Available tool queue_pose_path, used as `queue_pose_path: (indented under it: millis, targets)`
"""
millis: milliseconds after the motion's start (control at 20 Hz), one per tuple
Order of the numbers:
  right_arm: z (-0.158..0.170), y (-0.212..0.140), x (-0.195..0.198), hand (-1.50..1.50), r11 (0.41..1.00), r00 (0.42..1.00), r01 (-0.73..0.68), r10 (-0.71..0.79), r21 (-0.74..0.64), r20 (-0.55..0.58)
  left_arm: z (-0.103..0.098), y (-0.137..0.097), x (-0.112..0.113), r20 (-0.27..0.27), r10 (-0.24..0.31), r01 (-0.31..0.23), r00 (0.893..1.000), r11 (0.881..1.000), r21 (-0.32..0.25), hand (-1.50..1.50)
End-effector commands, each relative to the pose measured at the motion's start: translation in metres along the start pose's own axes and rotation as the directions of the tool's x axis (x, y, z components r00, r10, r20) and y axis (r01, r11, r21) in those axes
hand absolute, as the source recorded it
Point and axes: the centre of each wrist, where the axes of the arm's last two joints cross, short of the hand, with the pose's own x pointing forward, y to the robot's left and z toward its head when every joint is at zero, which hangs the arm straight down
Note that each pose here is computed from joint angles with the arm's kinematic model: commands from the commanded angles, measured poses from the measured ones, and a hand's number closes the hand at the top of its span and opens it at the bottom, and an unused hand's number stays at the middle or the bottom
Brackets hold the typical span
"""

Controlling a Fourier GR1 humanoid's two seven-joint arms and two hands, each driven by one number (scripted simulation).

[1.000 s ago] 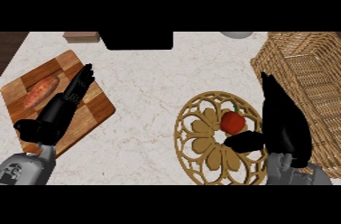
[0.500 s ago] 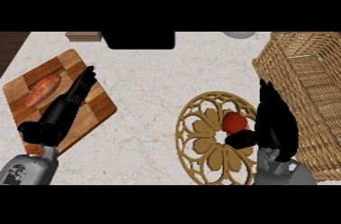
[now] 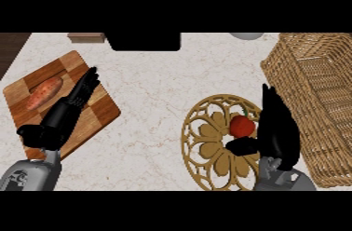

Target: Pick the bell pepper from the placemat and place it in the basket

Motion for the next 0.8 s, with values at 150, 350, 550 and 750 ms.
queue_pose_path:
  millis: [150, 350, 550, 750]
  targets:
    - [0.009, 0.015, -0.004, -1.5, 0.999, 0.996, -0.05, 0.051, 0.013, -0.067, -0.001, -0.003, -0.009, 0.005, 0.001, -0.001, 1.0, 1.0, -0.01, 0.0]
    - [-0.003, 0.008, 0.01, -1.5, 0.996, 0.992, -0.078, 0.082, 0.041, -0.095, 0.008, 0.016, 0.006, 0.003, -0.02, 0.02, 1.0, 1.0, -0.005, 0.0]
    - [-0.006, 0.01, 0.007, -1.5, 0.995, 0.991, -0.091, 0.095, 0.044, -0.096, 0.004, 0.023, -0.007, 0.011, 0.009, -0.009, 1.0, 1.0, -0.011, 0.0]
    - [-0.023, 0.024, -0.01, -1.5, 0.993, 0.99, -0.103, 0.108, 0.057, -0.091, 0.005, -0.006, -0.003, 0.021, -0.008, 0.008, 1.0, 1.0, 0.003, 0.0]
